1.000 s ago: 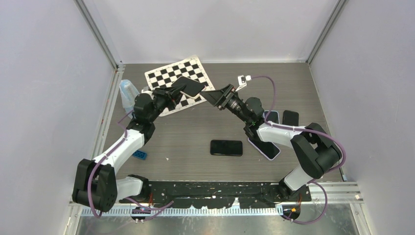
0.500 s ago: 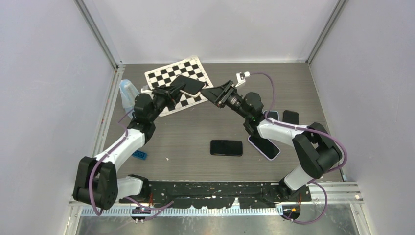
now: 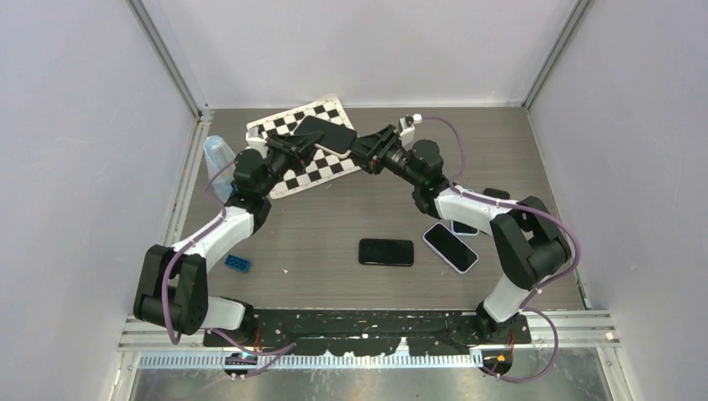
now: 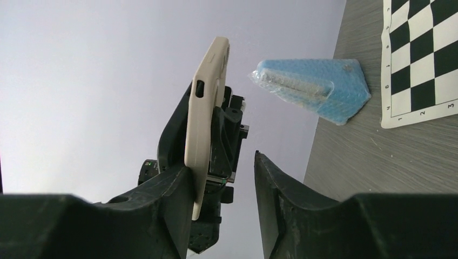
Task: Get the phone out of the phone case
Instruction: Remove the phone case from the phone.
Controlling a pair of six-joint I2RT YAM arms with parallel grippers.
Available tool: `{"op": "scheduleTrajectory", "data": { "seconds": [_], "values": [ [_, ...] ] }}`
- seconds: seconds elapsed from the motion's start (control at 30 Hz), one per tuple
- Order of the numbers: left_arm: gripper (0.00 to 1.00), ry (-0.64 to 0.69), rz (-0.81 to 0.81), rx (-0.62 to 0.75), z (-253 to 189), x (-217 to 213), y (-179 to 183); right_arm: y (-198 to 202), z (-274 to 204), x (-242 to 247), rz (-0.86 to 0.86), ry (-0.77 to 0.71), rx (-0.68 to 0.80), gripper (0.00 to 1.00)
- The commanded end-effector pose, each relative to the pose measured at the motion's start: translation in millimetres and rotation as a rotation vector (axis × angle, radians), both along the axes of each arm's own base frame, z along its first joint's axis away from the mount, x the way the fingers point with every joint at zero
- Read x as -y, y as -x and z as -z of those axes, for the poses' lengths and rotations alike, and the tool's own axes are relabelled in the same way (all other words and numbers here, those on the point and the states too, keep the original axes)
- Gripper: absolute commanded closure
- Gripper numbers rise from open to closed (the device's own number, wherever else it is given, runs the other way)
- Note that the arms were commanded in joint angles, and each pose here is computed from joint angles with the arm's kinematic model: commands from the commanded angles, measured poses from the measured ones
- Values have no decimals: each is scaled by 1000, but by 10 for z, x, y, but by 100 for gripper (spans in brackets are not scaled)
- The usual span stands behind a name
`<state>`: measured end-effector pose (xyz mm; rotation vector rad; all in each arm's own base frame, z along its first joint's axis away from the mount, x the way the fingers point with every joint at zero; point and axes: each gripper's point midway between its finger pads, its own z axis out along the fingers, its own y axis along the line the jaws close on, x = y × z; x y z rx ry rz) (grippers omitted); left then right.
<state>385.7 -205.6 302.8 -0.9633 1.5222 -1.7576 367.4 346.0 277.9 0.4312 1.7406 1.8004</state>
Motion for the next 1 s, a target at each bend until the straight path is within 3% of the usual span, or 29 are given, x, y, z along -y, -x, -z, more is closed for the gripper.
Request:
{"op": "scheduleTrajectory", "data": {
  "seconds": [0.0, 0.1, 0.23, 0.33, 0.4, 0.57, 0.7, 0.8, 0.97],
  "values": [
    [100, -35, 365, 388, -1019, 588, 887, 51, 221, -199, -71, 53, -61, 51],
    [100, -146, 347, 349, -835, 609, 833, 123, 8, -236, -108, -6, 5, 55],
    [99, -340, 286, 276, -479, 525, 769, 262, -287, -234, -179, -118, 86, 73],
    [89, -430, 241, 235, -282, 435, 738, 321, -363, -199, -185, -137, 107, 95],
    [77, -483, 219, 209, -170, 376, 723, 331, -361, -171, -173, -134, 108, 99],
    [41, -618, 159, 152, 109, 215, 676, 307, -395, -78, -132, -155, 103, 99],
    [20, -736, 116, 83, 346, 20, 698, 257, -364, -4, -93, -156, 97, 99],
    [13, -761, 95, 42, 443, -98, 786, 214, -284, 21, -68, -135, 93, 99],
    [11, -708, 95, 39, 362, -129, 935, 156, -179, 27, -38, -107, 111, 99]
  ]
}}
